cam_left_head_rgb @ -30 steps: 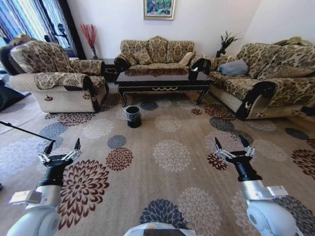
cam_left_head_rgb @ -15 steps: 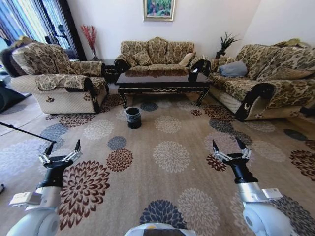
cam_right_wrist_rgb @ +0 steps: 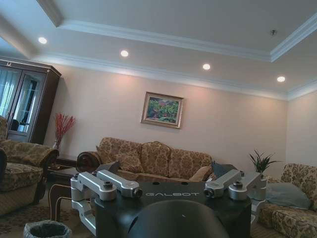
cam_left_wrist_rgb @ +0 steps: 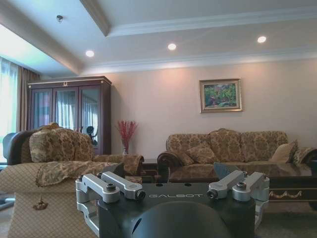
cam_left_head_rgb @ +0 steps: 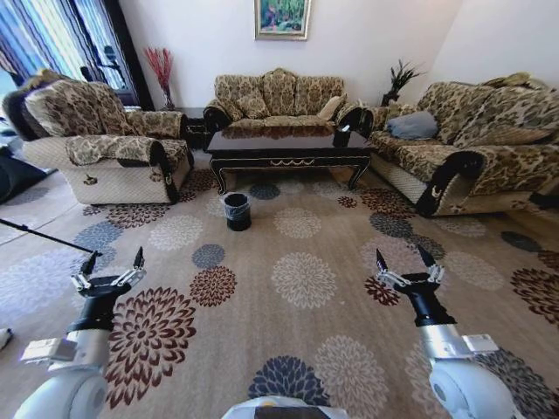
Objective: Move to the front of the table and pick up the trash from the floor, then place it into the trash bin.
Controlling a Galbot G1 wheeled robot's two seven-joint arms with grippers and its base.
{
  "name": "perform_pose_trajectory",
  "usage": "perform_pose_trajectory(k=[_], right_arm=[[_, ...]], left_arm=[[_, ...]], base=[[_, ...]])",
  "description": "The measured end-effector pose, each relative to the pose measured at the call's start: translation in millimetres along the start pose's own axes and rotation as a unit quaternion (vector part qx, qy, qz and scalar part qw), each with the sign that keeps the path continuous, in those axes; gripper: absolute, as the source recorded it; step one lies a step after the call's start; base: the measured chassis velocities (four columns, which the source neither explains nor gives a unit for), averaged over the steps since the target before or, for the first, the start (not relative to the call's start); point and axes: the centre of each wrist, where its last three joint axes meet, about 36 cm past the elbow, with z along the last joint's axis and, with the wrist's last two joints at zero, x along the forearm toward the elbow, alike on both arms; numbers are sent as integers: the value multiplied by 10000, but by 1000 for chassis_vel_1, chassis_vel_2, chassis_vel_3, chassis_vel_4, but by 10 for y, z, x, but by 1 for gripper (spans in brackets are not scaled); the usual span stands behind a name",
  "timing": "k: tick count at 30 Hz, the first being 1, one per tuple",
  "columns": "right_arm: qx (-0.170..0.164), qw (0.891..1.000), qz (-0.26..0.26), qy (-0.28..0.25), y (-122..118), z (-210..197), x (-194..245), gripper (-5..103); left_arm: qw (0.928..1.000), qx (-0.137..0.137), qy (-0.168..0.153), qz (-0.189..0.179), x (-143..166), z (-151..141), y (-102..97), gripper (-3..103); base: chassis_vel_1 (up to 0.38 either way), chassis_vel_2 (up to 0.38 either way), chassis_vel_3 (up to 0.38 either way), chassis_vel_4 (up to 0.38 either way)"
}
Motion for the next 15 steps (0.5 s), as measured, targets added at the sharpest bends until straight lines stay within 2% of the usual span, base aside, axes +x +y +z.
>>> perform_pose_trajectory(k=[4, 15], right_arm=[[2, 10000, -2, -3, -1, -1, -2, 100], [1, 10000, 16, -22, -16, 4, -21, 100]], left_arm=[[9999, 100, -4, 34, -2, -50, -33, 100], [9999, 108, 50, 40, 7, -19, -66, 100]], base=[[0, 0, 0, 0], [0, 0, 0, 0]])
